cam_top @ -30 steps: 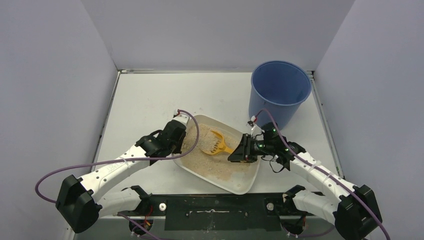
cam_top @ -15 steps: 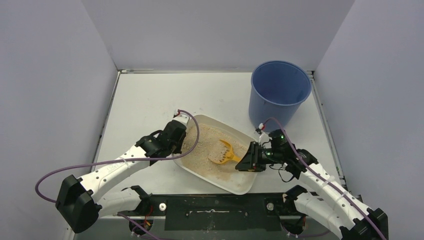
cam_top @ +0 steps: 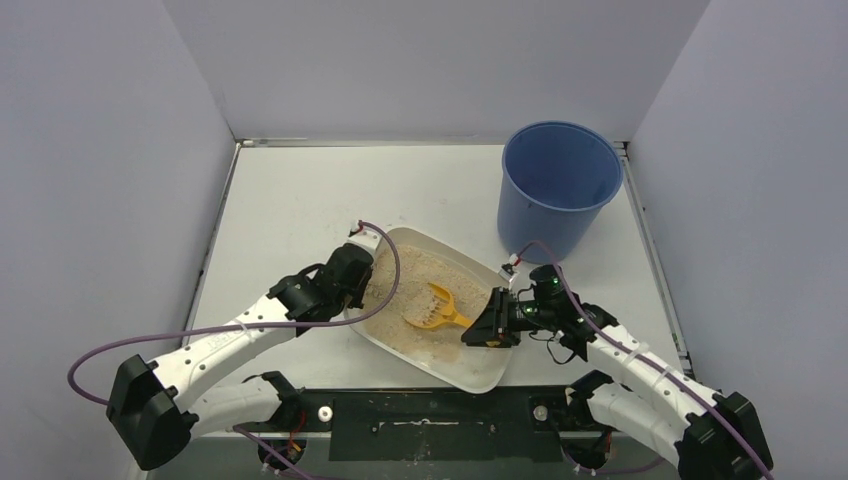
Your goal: Clean the litter box
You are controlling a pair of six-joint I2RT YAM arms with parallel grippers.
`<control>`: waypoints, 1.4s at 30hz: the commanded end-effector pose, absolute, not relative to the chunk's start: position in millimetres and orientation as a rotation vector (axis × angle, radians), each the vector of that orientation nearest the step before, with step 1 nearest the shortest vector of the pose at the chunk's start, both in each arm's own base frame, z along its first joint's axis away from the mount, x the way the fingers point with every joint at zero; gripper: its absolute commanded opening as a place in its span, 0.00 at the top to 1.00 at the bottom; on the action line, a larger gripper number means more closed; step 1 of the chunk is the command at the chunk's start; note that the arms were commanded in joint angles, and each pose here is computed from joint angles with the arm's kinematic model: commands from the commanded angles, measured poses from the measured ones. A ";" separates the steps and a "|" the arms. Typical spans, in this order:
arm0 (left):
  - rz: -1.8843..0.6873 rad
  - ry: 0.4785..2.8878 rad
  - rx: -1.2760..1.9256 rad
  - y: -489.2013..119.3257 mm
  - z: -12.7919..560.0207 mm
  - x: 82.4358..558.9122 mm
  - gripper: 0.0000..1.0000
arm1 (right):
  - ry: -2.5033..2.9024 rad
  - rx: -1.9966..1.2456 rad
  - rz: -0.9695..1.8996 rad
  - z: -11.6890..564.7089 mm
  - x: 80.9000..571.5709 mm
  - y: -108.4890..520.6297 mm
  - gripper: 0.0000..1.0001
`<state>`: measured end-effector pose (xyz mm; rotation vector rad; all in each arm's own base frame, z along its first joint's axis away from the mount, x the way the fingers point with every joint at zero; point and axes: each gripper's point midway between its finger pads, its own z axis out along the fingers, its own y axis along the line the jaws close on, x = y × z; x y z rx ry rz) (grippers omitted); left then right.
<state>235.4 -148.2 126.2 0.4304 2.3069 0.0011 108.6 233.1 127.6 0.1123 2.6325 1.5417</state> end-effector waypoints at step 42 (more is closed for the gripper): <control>-0.242 2.123 0.343 -176.9 179.5 236.8 1.00 | 2.043 -0.156 1.760 161.9 174.9 288.5 1.00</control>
